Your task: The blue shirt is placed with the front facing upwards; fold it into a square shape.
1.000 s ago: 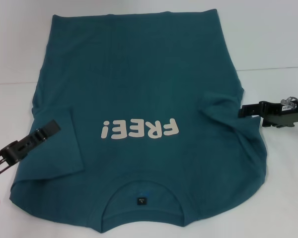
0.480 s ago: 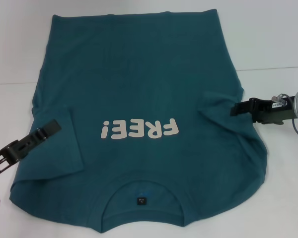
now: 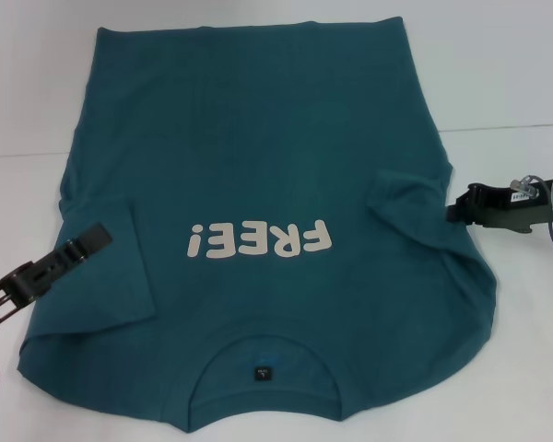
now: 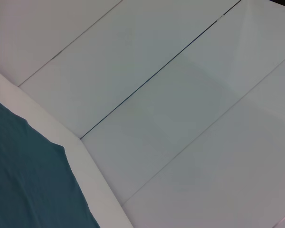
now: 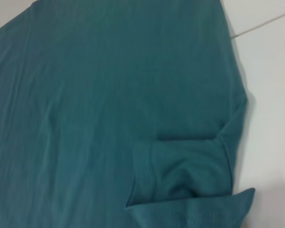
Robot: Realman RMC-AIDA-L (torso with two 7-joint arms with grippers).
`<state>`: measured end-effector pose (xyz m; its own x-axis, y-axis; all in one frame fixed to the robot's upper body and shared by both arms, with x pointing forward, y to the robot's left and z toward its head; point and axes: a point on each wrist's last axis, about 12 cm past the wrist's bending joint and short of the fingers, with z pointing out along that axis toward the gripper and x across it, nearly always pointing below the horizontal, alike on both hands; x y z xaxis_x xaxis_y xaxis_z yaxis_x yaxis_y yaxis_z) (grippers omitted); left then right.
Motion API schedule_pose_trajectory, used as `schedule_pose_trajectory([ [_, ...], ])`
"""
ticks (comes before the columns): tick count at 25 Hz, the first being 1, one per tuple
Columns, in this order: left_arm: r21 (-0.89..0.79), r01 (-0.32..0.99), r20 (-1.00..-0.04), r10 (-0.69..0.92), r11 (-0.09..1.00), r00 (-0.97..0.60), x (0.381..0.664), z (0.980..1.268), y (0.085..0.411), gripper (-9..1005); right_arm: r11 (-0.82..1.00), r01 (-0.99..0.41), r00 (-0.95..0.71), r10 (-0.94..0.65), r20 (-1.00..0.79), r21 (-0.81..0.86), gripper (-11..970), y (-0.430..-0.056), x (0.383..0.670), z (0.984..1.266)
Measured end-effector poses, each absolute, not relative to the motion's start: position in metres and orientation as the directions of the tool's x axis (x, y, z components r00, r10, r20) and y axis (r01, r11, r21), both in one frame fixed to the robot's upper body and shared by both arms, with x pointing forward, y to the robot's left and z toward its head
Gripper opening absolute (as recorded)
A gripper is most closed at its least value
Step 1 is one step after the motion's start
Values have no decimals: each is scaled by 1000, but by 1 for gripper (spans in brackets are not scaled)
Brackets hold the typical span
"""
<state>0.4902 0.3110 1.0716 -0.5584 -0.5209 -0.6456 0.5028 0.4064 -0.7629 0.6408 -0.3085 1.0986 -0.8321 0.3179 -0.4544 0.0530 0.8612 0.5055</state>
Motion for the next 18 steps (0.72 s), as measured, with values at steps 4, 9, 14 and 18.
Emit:
schedule_pose_trajectory([
  [4, -763, 503, -645, -521, 406, -559, 490, 1072, 311, 798, 858, 50, -840, 313, -444, 511, 137, -310, 639, 1100],
  [9, -764, 501, -645, -522, 407, -559, 489, 1071, 311, 798, 857, 23, -852, 286, -439, 515, 61, -318, 634, 1109],
  [14, -764, 499, -644, -523, 409, -558, 488, 1071, 312, 798, 851, -5, -859, 265, -438, 525, 15, -321, 625, 1118],
  [18, -764, 499, -644, -523, 409, -558, 488, 1070, 312, 797, 836, -46, -885, 219, -410, 546, 16, -312, 620, 1121],
])
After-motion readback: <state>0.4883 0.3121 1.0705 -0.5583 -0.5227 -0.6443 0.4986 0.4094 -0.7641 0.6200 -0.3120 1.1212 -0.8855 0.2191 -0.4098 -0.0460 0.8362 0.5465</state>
